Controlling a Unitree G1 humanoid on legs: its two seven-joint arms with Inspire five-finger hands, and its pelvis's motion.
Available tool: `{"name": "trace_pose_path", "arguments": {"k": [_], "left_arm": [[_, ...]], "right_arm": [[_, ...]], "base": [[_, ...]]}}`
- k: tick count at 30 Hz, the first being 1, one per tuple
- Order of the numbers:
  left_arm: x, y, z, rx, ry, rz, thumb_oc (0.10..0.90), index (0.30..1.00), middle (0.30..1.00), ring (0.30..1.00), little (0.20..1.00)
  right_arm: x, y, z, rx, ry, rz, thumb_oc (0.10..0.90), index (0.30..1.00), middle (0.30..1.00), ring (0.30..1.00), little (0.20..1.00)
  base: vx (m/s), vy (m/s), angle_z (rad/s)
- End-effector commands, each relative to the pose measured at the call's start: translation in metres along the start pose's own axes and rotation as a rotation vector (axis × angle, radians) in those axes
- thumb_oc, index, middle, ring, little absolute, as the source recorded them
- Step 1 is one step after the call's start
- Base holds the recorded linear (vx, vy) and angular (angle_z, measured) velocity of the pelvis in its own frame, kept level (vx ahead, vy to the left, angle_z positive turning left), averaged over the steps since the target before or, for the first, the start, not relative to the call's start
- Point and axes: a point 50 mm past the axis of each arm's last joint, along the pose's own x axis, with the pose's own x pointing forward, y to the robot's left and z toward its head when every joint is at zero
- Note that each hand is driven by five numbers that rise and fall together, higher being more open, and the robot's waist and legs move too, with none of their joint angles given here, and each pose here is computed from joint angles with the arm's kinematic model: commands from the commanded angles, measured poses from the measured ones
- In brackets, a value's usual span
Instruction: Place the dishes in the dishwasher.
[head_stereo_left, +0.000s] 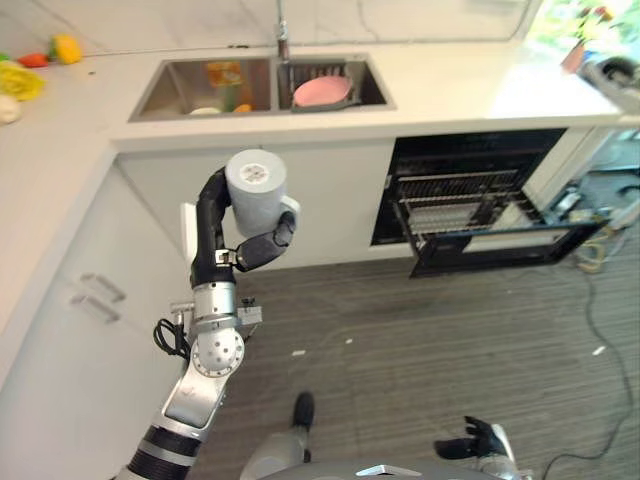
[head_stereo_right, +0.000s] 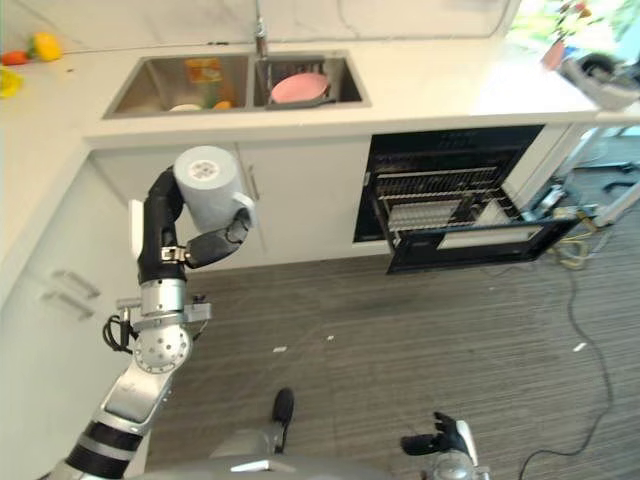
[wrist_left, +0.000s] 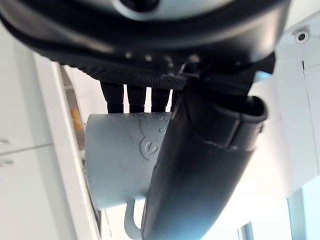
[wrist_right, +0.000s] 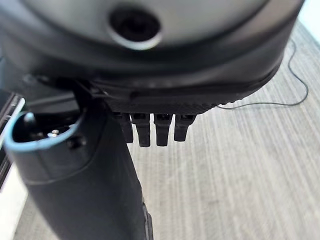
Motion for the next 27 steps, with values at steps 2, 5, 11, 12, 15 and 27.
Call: {"name": "trace_pose_path", "arguments": {"k": [2, 5, 11, 12, 15, 27], "left_arm": [[0.027, -0.002, 0.059, -0.058, -0.351, 0.004, 0.4, 0.3, 0.3, 0.3, 0.3], [0.028, -0.001, 0.056, -0.011, -0.35, -0.005, 0.4, 0.3, 0.3, 0.3, 0.3], [0.02, 0.005, 0.05, 0.016, -0.326, 0.004, 0.4, 0.3, 0.3, 0.3, 0.3], [0.021, 0.004, 0.049, 0.003, -0.323, 0.008, 0.4, 0.3, 0.3, 0.3, 0.3], [0.018, 0.009, 0.044, 0.014, -0.295, 0.03, 0.4, 0.3, 0.3, 0.3, 0.3], [0.018, 0.026, 0.038, -0.006, -0.258, 0.142, 0.4, 0.3, 0.3, 0.3, 0.3]], "right_arm": [[0.003, 0.007, 0.02, 0.051, -0.061, 0.013, 0.8, 0.9, 0.9, 0.9, 0.9], [0.001, 0.017, 0.021, 0.001, -0.072, 0.043, 0.8, 0.9, 0.9, 0.9, 0.9], [-0.003, 0.01, -0.003, 0.014, 0.005, 0.006, 0.8, 0.9, 0.9, 0.9, 0.9], [-0.003, 0.006, -0.005, 0.027, 0.012, -0.011, 0.8, 0.9, 0.9, 0.9, 0.9], [0.002, -0.009, 0.006, 0.132, -0.021, -0.073, 0.8, 0.9, 0.9, 0.9, 0.9], [-0.038, -0.095, 0.147, 0.407, -0.773, -0.238, 0.8, 0.9, 0.9, 0.9, 0.9]], "base": [[0.11, 0.272, -0.65], [0.1, 0.246, -0.51], [0.2, -0.037, -0.94], [0.18, -0.048, -0.39], [0.16, -0.065, 0.05], [0.07, -0.114, -0.32]]}}
